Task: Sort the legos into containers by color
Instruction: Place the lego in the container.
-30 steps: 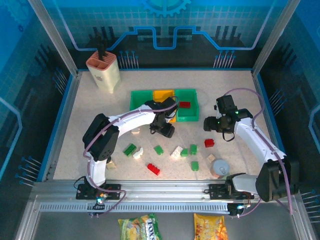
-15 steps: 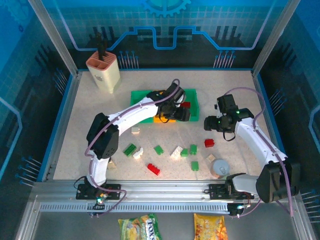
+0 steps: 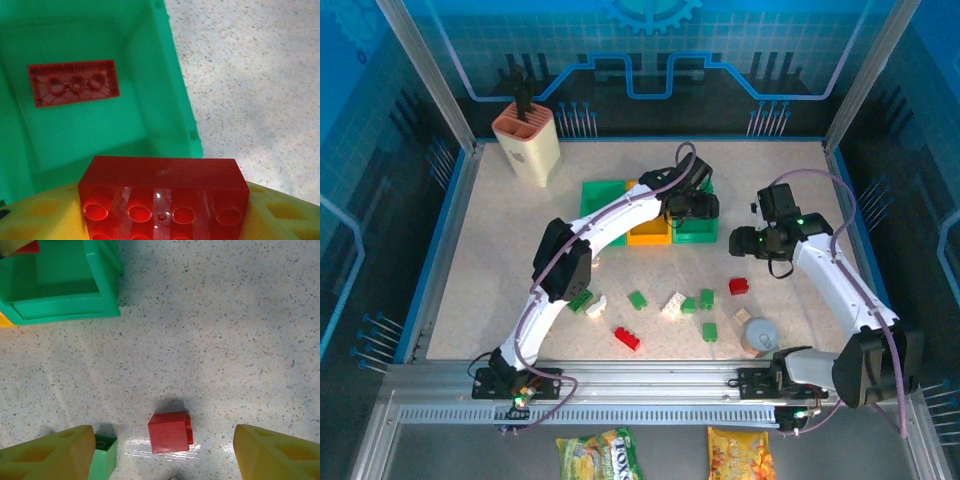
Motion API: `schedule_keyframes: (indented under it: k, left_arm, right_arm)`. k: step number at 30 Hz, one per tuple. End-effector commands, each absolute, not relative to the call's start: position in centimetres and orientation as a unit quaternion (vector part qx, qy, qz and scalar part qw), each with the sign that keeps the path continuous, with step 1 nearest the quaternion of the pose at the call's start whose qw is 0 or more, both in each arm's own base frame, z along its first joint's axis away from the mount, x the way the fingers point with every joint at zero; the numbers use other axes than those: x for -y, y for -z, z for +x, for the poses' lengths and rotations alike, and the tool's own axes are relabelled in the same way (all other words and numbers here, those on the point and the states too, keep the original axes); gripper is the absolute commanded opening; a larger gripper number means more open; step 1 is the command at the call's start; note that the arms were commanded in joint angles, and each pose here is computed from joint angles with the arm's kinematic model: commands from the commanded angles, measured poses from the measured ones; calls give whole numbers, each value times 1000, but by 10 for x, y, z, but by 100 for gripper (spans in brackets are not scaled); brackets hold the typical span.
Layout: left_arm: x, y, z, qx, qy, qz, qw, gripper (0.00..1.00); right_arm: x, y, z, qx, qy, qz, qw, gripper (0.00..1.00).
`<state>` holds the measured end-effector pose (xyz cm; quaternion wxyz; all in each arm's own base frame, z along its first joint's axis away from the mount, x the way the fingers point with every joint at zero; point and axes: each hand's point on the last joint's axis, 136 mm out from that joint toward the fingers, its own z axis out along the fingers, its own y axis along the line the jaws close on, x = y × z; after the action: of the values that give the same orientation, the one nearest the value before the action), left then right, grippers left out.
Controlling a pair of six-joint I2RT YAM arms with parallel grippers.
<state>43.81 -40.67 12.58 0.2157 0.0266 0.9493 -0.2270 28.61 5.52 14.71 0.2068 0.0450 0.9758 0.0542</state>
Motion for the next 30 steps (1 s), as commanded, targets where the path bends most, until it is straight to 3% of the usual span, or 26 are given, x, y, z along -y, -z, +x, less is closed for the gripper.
schedule_keyframes:
  k: [1,9,21,26,30]
  left_arm:
    - [395,-117,447,-956,192,0,221,53]
    - [393,-102,451,-959,182,-13,215,57]
    - [395,-112,447,-957,193,-15,215,75]
    - [393,-119,445,-956,196,-16,216,77]
    - [393,-129,443,-954,202,-16,222,73]
  right_arm:
    - [-45,-160,285,-974,-48,53,216,74]
    - [-37,-160,283,-972,-49,59,221,74]
    - [-36,-162,283,-970,-57,60,228,75]
    - [-39,-162,285,-969,-65,62,230,75]
    - [-41,-164,286,-968,-72,64,233,74]
